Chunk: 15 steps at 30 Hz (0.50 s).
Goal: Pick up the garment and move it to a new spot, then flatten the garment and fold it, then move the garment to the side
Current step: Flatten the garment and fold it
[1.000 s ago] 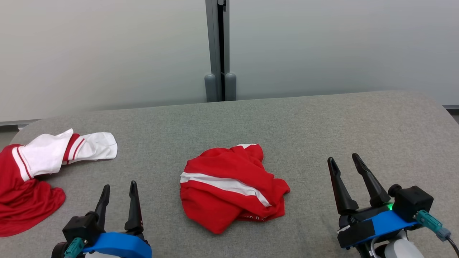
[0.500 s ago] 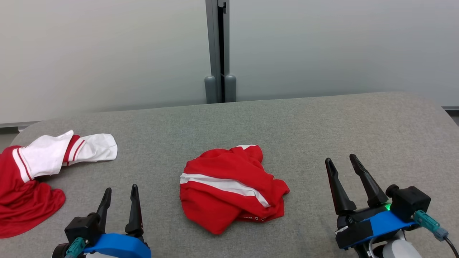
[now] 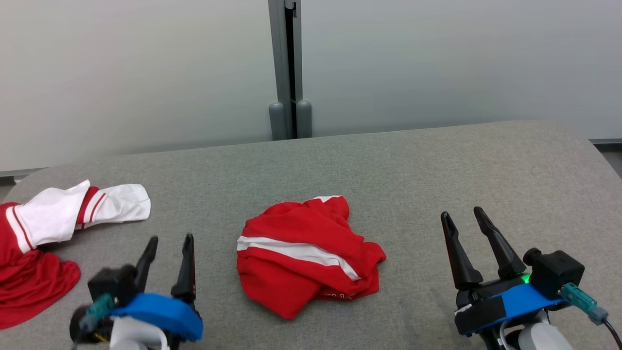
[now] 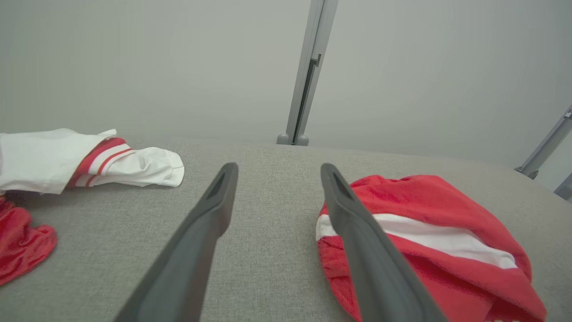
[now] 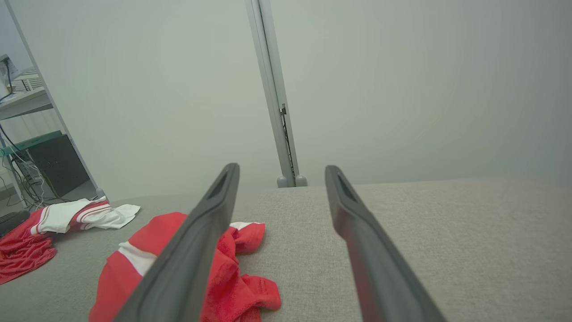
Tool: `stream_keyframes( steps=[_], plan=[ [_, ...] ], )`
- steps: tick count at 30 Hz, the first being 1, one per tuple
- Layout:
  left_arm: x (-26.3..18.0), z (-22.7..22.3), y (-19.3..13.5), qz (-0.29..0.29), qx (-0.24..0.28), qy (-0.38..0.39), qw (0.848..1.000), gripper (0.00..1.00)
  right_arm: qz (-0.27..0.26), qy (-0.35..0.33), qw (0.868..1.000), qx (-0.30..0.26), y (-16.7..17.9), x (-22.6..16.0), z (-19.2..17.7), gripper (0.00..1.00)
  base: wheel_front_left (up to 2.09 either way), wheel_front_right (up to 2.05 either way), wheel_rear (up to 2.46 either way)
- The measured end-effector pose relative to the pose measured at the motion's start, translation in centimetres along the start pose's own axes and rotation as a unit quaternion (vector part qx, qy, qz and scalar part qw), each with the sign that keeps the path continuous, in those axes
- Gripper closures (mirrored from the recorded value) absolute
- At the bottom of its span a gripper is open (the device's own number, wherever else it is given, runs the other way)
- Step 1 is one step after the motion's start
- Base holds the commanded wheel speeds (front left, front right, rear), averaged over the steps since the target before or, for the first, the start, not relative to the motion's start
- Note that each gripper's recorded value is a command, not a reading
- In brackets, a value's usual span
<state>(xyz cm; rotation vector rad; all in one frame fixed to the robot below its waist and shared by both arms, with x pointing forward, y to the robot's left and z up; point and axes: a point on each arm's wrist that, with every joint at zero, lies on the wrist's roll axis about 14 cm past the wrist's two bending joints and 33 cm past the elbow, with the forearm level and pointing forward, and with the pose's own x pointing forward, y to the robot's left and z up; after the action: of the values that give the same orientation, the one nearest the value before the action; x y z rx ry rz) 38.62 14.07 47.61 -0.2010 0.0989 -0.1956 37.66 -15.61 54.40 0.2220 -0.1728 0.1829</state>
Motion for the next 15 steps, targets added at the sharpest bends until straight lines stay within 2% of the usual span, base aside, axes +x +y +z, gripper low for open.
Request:
stream_keyframes(
  steps=[3,7,10,12,15],
  plan=[
    [1.4,0.9,-0.7,-0.027,0.002,0.026,0.999,0.00,-0.007,-0.002,1.000,0.001,-0.3,-0.1,0.1,0.00,0.00,0.00,0.00],
    [2.6,-0.4,-0.9,-0.054,-0.007,0.130,0.990,0.00,-0.013,-0.003,1.000,0.003,-0.6,-0.4,0.2,0.00,0.00,0.00,0.00],
    [2.7,-2.6,-0.5,-0.072,0.027,0.230,0.970,0.00,-0.024,-0.008,1.000,0.002,-1.3,-0.7,0.5,0.00,0.00,0.00,0.00],
    [2.6,-3.8,-1.3,-0.088,0.014,0.285,0.954,0.00,-0.033,-0.011,0.999,0.002,-1.8,-0.9,0.7,0.00,0.00,0.00,0.00],
    [2.1,-5.4,-2.7,-0.121,0.022,0.349,0.929,0.00,-0.048,-0.008,0.999,0.000,-2.7,-1.5,0.7,0.00,0.00,0.00,0.00]
  ],
)
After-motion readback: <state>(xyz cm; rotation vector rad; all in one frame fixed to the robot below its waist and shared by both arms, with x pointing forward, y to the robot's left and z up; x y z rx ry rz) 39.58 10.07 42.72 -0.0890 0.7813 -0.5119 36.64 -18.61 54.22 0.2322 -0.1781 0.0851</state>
